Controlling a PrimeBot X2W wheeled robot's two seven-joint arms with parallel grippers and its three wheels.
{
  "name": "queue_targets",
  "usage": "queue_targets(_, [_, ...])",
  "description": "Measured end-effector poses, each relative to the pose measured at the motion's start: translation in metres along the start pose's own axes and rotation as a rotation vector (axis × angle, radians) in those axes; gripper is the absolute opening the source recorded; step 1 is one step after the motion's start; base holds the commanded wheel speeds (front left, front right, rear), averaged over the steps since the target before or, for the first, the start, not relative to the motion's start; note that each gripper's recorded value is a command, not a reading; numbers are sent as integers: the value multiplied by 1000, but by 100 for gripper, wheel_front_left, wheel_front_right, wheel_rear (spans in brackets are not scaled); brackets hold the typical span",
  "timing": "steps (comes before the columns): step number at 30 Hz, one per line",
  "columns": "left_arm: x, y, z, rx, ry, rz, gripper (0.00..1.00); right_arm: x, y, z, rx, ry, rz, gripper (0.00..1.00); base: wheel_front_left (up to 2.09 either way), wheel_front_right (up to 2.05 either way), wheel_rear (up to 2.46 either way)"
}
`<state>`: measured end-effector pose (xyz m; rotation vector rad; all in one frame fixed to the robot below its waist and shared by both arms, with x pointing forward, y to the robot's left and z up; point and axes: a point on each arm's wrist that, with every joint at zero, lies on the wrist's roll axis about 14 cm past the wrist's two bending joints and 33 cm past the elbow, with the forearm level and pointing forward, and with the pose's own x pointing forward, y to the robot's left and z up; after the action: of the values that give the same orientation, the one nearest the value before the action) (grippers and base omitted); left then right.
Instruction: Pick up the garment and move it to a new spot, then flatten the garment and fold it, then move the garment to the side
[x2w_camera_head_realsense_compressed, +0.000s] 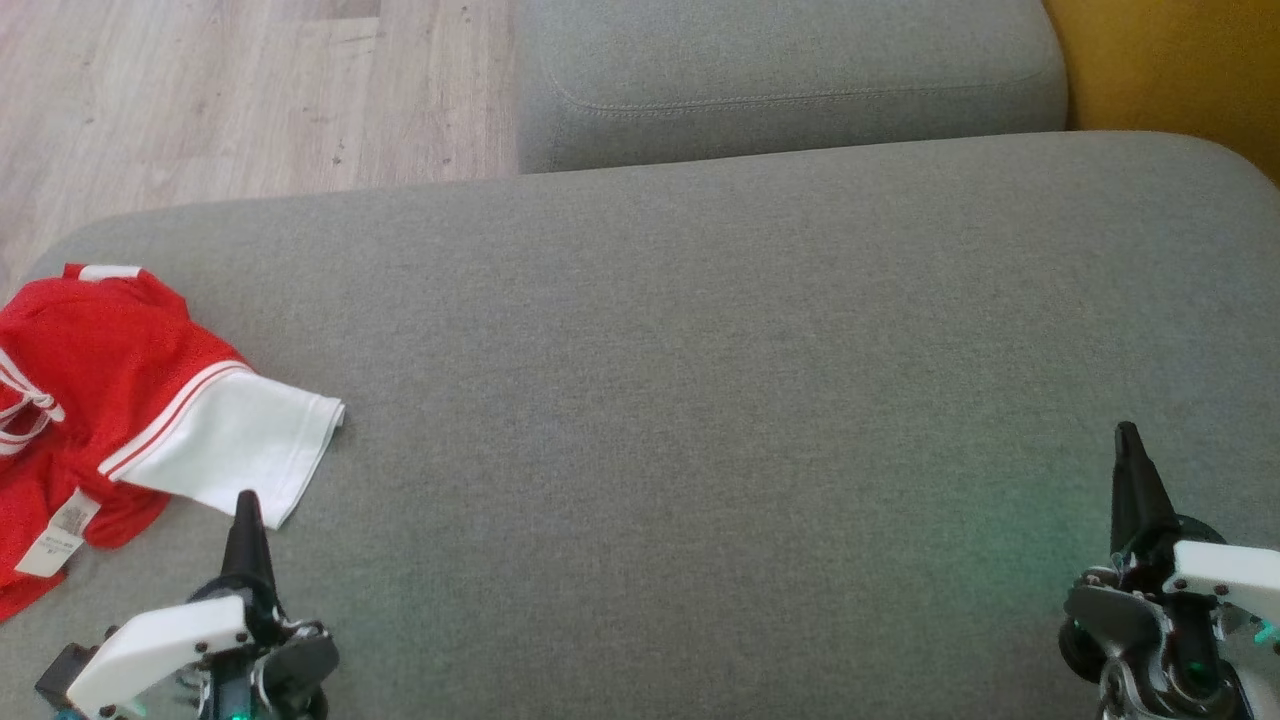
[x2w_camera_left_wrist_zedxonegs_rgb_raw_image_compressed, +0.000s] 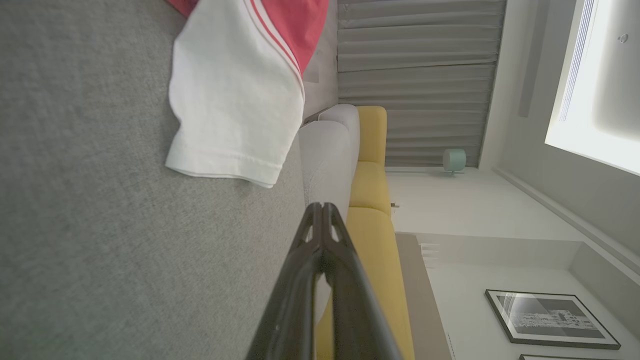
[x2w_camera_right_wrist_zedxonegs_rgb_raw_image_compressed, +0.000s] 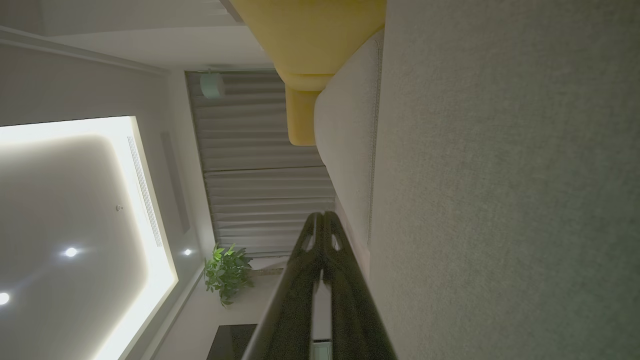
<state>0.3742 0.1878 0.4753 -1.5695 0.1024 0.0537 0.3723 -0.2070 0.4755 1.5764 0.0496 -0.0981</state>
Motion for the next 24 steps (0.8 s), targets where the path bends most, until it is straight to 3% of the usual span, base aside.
queue_targets(24, [0, 0, 0, 0, 0, 0, 0, 0, 0, 0, 0, 0, 0, 0, 0, 0, 0])
